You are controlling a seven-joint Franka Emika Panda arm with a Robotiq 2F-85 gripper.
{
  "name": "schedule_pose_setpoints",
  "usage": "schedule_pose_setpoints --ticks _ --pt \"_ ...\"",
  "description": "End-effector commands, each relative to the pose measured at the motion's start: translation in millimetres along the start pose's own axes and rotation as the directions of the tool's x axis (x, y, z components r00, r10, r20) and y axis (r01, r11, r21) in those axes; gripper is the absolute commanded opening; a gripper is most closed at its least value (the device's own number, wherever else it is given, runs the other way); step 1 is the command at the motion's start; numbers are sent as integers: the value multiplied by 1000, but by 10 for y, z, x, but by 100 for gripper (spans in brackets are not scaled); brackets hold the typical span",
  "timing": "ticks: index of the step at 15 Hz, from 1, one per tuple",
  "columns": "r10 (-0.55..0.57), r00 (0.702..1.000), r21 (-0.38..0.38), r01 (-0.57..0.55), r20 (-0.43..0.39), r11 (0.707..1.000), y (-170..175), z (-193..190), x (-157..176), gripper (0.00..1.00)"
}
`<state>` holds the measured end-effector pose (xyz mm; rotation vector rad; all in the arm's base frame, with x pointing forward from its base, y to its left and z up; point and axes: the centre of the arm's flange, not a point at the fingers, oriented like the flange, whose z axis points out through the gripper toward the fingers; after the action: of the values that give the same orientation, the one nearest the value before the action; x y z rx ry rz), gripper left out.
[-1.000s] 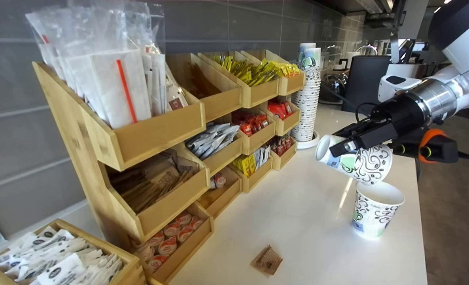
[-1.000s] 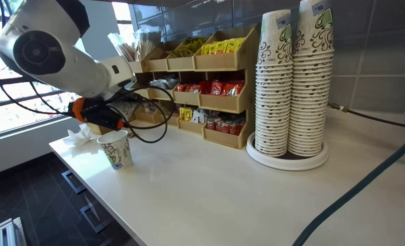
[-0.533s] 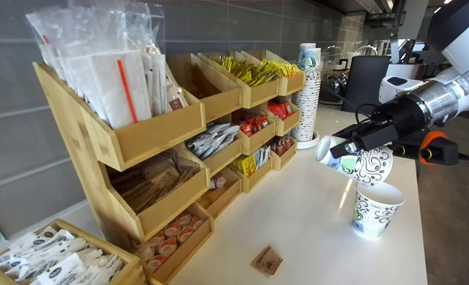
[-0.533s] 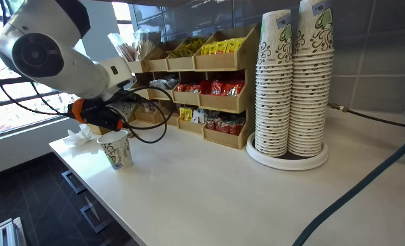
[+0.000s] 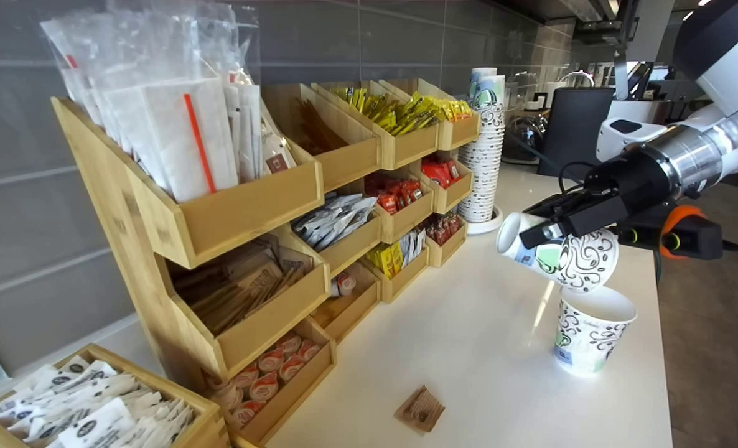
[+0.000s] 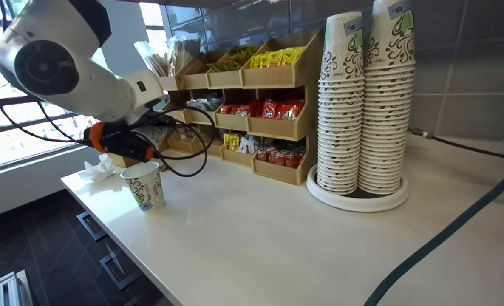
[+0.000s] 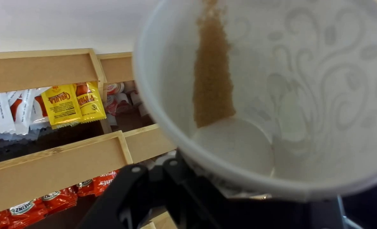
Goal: Pick up the paper cup on the right and pour its contents into the paper cup on the left
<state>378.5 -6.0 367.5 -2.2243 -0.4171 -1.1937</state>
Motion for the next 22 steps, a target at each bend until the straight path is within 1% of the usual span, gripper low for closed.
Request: schedule_pose_setpoints --ticks 1,14,15,16,17,18,19,20,21,22 --pt "-6 1000 8 6 -21 1000 -184 -354 -167 42" --pt "-6 1000 8 6 -15 1000 -178 -381 -163 42" --pt "-10 1000 20 11 -28 1000 -184 -390 -153 42" --pt "-10 1000 -5 9 -22 1000 -170 -406 -155 42" --pt "-11 1000 -3 11 -27 1000 -172 -411 -152 42" --pt "-11 999 15 11 -35 1000 -177 -417 -145 42" --pt "-12 1000 -16 12 -20 1000 -164 -427 -152 42" --pt "-8 999 5 8 -32 1000 -174 -426 -145 42" --pt "-8 1000 -5 8 -23 1000 -172 -427 -148 42" --pt "-6 1000 6 6 -28 1000 -176 -423 -148 42"
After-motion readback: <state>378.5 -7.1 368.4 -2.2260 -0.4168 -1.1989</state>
